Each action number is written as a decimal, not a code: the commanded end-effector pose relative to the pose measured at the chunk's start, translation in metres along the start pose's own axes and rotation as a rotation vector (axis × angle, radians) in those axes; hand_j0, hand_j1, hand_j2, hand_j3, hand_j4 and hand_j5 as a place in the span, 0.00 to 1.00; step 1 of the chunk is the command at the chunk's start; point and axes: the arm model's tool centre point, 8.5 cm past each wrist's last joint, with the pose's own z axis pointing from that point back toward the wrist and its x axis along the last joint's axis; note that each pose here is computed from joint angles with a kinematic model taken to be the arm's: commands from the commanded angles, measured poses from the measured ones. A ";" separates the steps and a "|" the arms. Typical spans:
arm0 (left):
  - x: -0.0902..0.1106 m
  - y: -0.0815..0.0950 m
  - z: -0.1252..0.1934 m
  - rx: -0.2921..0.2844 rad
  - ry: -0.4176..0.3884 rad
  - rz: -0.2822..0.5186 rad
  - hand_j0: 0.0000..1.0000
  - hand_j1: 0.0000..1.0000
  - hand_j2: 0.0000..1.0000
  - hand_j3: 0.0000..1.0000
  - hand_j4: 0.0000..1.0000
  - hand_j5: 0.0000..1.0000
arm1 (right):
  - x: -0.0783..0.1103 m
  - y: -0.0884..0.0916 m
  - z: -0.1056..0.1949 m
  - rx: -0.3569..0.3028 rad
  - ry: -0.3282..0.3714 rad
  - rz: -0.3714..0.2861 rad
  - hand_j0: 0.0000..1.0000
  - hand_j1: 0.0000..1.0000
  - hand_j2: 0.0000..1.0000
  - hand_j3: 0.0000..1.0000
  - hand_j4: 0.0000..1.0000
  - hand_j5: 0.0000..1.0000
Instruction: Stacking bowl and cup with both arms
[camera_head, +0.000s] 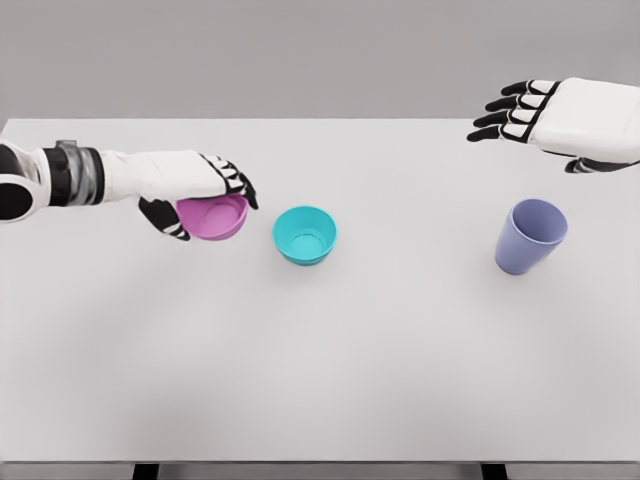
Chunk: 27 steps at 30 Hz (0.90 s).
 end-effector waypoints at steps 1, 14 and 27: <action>0.006 0.001 -0.004 0.003 -0.020 -0.003 0.65 0.65 0.65 0.65 0.65 0.65 | -0.001 0.000 0.001 0.000 0.003 -0.003 1.00 1.00 1.00 1.00 1.00 1.00; 0.036 0.022 -0.041 0.042 -0.109 -0.034 0.65 0.65 0.65 0.65 0.65 0.65 | 0.001 0.006 -0.001 0.008 -0.002 -0.016 1.00 1.00 1.00 1.00 1.00 1.00; 0.044 0.023 -0.077 0.036 -0.137 -0.016 0.66 0.66 0.66 0.66 0.66 0.66 | -0.001 0.002 0.004 0.004 0.010 -0.008 1.00 1.00 1.00 1.00 1.00 1.00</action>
